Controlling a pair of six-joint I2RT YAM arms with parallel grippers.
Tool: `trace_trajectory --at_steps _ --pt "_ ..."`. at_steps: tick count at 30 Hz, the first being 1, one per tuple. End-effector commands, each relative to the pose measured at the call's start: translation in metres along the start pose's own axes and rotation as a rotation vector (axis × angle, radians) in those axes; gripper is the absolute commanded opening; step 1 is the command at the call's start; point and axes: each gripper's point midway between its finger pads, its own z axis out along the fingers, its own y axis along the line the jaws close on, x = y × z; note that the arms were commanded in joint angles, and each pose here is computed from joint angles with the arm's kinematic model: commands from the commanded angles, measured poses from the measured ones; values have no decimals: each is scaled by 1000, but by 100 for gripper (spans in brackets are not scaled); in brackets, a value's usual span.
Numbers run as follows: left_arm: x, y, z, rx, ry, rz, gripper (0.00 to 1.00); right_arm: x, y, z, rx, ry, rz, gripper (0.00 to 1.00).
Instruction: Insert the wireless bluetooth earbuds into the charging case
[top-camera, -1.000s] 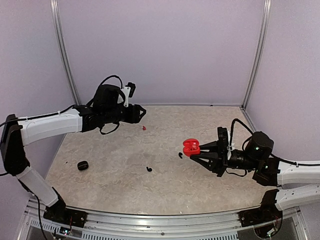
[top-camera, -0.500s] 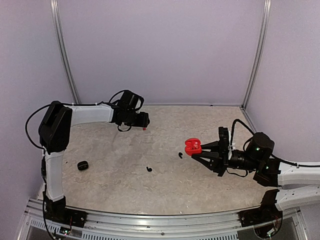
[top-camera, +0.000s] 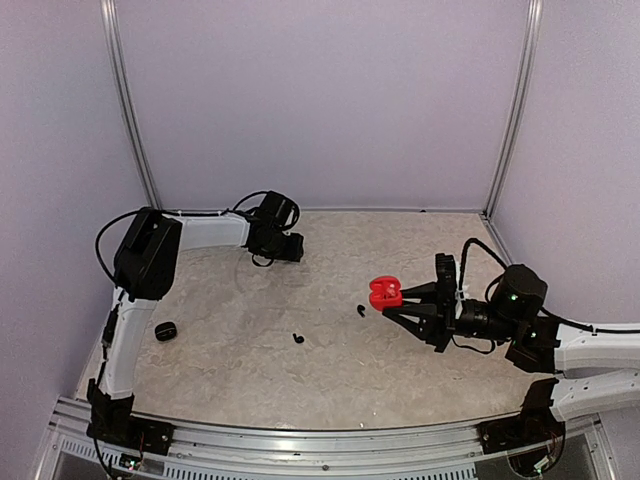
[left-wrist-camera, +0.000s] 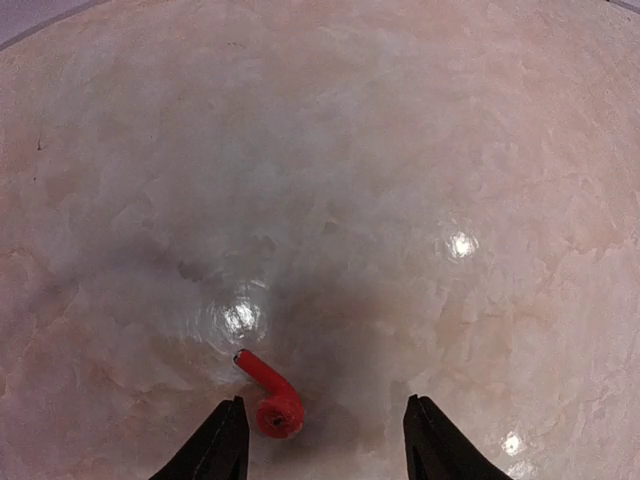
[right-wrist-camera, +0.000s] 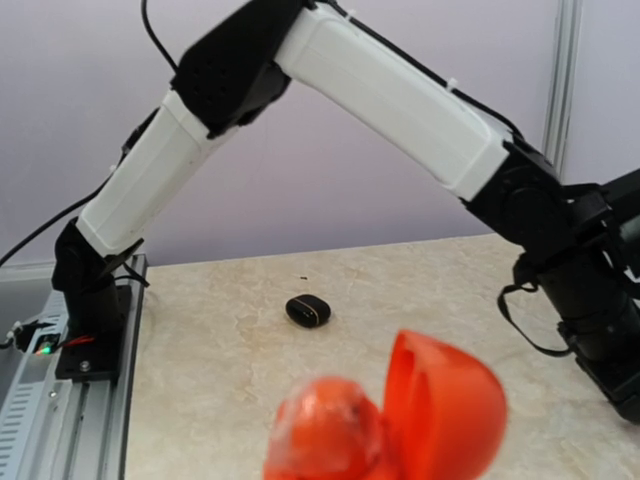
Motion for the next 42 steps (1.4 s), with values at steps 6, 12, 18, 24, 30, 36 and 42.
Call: trace_trajectory --at_steps 6,12,18,24,30,36,42 --pt "6 21 33 -61 55 7 43 1 -6 0 20 -3 -1 0" --pt "16 27 37 -87 87 22 28 0 -8 0 28 -5 -2 0" --pt "38 34 26 -98 123 20 16 -2 -6 -2 23 -9 -3 0" --pt "77 47 -4 -125 180 -15 9 -5 -4 -4 19 -18 -1 0" --pt "127 45 -70 -143 204 -77 8 -9 -1 -6 5 -32 -2 0" --pt "203 25 -138 -149 242 -134 8 -10 2 -8 -3 -43 2 0" --pt "232 -16 -175 -63 234 -209 12 -8 3 -10 -3 -42 -1 0"
